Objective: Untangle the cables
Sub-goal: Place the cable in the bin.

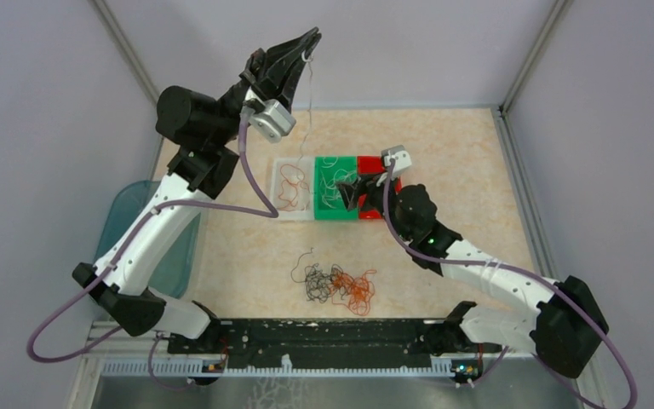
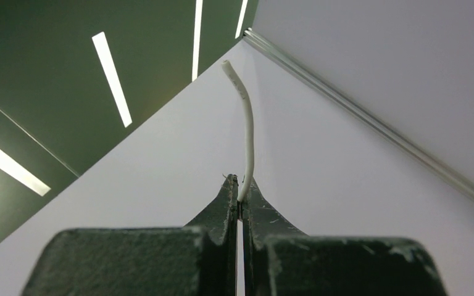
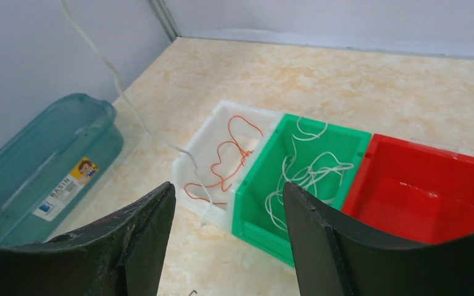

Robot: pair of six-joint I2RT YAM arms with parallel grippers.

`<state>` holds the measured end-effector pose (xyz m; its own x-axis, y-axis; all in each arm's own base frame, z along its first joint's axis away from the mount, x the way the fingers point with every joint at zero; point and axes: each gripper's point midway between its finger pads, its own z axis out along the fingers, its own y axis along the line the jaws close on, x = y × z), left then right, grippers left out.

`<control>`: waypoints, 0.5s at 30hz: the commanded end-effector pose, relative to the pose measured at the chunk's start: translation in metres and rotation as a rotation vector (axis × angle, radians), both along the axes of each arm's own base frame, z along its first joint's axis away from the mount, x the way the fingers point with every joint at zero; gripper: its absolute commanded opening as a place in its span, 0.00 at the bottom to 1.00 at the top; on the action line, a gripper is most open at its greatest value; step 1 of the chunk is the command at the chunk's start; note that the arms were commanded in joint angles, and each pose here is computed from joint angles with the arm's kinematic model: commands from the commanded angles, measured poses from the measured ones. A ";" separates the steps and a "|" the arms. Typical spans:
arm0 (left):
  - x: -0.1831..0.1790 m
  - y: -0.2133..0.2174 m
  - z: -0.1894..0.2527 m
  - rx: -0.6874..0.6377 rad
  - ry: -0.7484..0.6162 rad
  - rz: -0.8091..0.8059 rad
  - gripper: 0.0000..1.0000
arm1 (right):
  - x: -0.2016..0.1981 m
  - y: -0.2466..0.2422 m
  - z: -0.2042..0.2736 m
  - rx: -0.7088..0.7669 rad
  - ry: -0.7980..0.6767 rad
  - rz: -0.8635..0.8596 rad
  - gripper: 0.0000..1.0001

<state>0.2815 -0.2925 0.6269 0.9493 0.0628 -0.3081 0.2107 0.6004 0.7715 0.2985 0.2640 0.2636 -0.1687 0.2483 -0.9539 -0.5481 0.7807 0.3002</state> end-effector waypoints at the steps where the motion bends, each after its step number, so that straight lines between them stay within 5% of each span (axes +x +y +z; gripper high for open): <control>1: -0.014 0.010 0.045 -0.081 -0.140 0.029 0.00 | 0.001 -0.020 0.011 0.001 -0.040 -0.079 0.65; 15: -0.002 0.007 0.075 -0.153 -0.238 0.070 0.00 | -0.009 -0.041 -0.005 -0.028 -0.015 -0.124 0.64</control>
